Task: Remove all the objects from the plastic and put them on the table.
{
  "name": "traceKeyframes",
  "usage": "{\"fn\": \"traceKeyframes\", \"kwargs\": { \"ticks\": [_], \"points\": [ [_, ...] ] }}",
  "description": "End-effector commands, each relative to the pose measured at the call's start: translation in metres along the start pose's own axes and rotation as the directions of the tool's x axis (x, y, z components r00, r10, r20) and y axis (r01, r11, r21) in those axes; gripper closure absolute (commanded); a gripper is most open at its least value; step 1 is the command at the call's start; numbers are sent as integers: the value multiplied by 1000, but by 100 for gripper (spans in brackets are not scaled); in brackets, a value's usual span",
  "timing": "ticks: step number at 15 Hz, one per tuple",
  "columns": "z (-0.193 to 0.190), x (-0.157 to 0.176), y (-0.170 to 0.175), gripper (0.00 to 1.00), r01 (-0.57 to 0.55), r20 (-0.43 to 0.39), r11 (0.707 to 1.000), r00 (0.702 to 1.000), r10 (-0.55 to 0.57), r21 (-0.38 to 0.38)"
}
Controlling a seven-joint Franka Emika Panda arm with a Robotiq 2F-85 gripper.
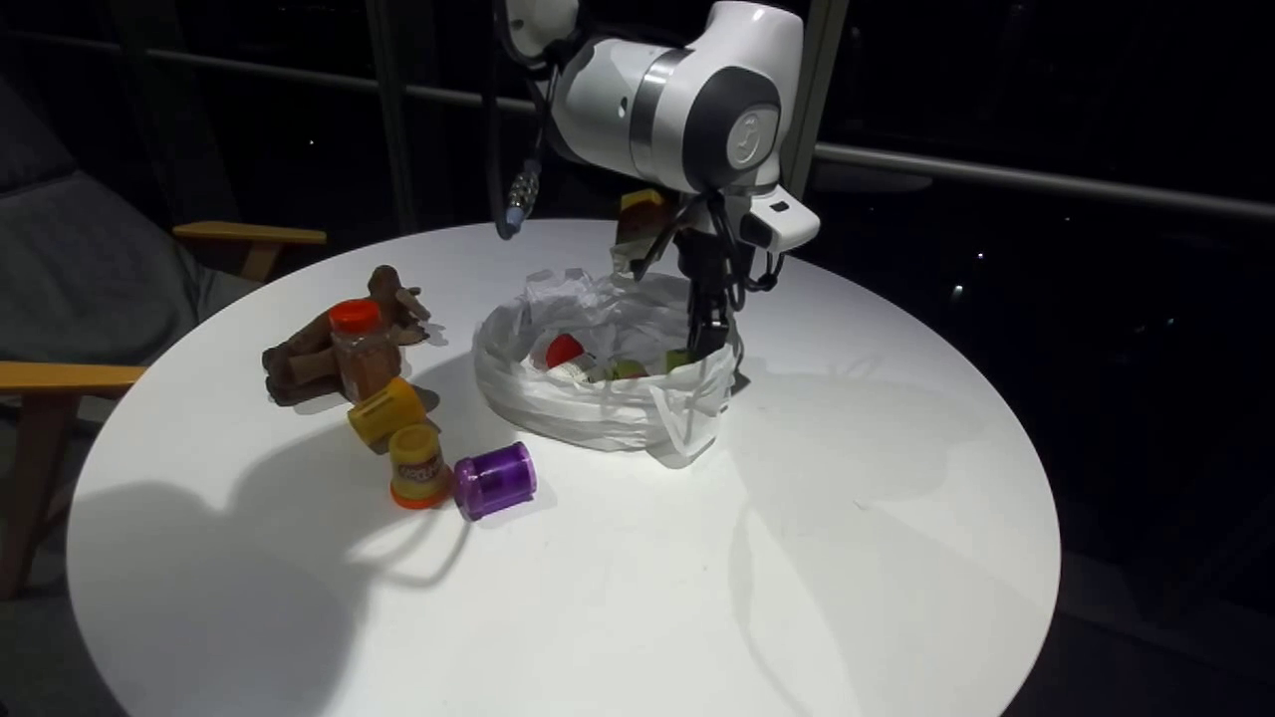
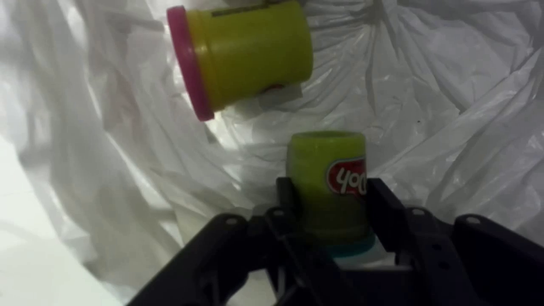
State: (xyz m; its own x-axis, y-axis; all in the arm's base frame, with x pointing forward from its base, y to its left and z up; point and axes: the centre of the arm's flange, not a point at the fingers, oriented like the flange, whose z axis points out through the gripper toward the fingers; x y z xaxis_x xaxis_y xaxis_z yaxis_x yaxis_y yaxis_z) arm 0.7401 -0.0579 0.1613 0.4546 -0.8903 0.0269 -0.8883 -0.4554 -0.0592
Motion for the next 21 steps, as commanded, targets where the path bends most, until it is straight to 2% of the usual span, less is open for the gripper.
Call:
{"fn": "traceKeyframes", "kwargs": {
  "ticks": [1,5,8,10,14,16,18,21],
  "points": [
    [-53,-19,14,82,60,19,997,998,-61,57],
    [-102,-58,34,82,209,-75,970,977,-201,122],
    [-124,-81,56,82,337,-80,931,941,-328,139],
    [-127,-89,78,82,351,-128,928,933,-336,121],
    [-103,-86,135,82,366,-196,931,913,-359,2],
    [-83,-83,172,82,373,-197,926,905,-376,-55],
    [-57,-79,189,82,400,-160,913,899,-409,-83],
    [-27,-85,190,81,423,-68,903,902,-427,-72]
  ]
}}
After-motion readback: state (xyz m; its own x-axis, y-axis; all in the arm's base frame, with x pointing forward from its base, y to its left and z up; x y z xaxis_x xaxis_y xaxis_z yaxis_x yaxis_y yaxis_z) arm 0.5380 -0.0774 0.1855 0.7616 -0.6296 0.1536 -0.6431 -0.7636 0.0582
